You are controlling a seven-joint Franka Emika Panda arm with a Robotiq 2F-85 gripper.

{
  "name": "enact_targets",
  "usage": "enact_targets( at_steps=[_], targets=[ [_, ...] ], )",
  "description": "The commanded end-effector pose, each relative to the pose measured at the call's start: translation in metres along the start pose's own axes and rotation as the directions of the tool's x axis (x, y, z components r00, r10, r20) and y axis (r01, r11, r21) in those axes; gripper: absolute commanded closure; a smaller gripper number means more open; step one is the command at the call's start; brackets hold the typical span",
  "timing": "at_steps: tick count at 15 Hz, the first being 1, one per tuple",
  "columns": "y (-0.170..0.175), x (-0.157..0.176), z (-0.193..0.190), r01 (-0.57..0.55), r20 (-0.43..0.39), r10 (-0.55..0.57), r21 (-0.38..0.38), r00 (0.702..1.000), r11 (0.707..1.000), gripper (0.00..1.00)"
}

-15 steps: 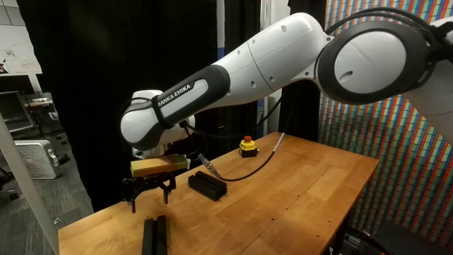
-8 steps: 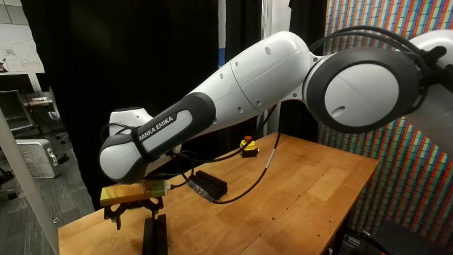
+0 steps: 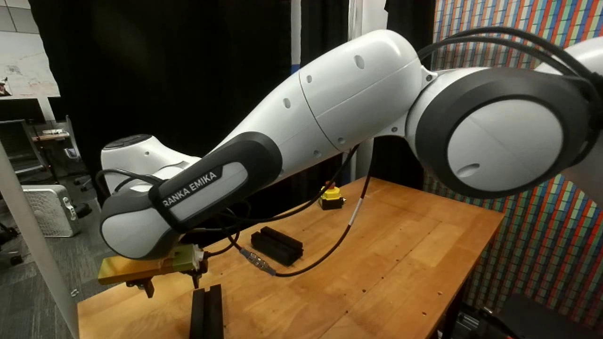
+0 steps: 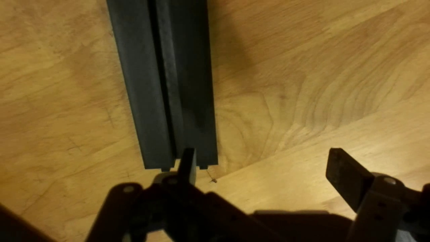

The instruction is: Stack the black objects

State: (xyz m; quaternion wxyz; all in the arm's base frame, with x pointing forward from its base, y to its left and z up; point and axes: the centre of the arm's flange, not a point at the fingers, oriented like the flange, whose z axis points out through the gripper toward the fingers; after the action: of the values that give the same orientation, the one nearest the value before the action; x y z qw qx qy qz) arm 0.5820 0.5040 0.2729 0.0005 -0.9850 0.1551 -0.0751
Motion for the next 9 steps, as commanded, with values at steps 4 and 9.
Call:
enact_targets(
  at_steps=[4, 9],
  targets=[
    [0.002, -0.003, -0.016, -0.089, -0.011, 0.088, -0.077, 0.996, 0.993, 0.0],
    [0.015, -0.001, -0.009, -0.107, 0.024, 0.109, -0.081, 0.994, 0.991, 0.0]
  ],
)
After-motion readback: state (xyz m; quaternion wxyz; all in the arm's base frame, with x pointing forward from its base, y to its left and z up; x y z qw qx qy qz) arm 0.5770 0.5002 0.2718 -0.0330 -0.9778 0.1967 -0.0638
